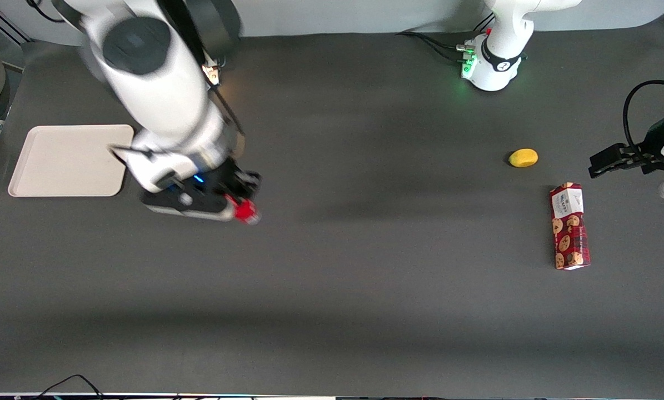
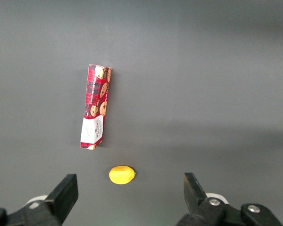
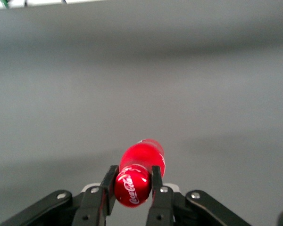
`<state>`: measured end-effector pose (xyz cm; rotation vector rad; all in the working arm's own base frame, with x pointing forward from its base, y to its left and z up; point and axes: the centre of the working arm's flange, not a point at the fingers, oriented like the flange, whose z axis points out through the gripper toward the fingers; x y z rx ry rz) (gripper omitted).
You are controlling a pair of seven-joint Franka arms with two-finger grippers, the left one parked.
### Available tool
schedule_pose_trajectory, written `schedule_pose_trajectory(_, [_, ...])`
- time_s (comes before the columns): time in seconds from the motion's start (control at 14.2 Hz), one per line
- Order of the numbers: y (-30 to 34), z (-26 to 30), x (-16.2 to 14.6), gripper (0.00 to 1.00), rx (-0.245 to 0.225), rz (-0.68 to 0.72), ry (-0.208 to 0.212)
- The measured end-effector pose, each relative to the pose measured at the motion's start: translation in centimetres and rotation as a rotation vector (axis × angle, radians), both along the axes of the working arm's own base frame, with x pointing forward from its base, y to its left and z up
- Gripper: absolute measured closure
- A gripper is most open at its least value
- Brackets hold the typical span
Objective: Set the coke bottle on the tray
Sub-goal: 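Carry the held bottle over to the white tray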
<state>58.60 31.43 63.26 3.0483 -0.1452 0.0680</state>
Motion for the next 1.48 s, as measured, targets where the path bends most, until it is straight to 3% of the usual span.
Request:
schedule_pose_trajectory(0.42, [-15.8, 9.3, -5.3, 0.67, -0.079, 0.243, 0.182])
schedule_pose_trajectory(0.7, [-33.0, 11.7, -8.1, 0.67, -0.043, 0.376, 0.237])
schedule_pose_trajectory(0.85, [-43.0, 9.6, -9.7, 0.67, -0.029, 0.469, 0.209])
schedule_pose_trajectory(1.06, [-56.7, 0.5, -12.9, 0.67, 0.008, 0.606, 0.179])
schedule_pose_trajectory(1.34, [-68.6, -11.9, -19.3, 0.67, 0.01, 0.783, 0.134])
schedule_pose_trajectory(1.48, [-72.7, -15.5, -23.6, 0.67, 0.017, 0.837, 0.07])
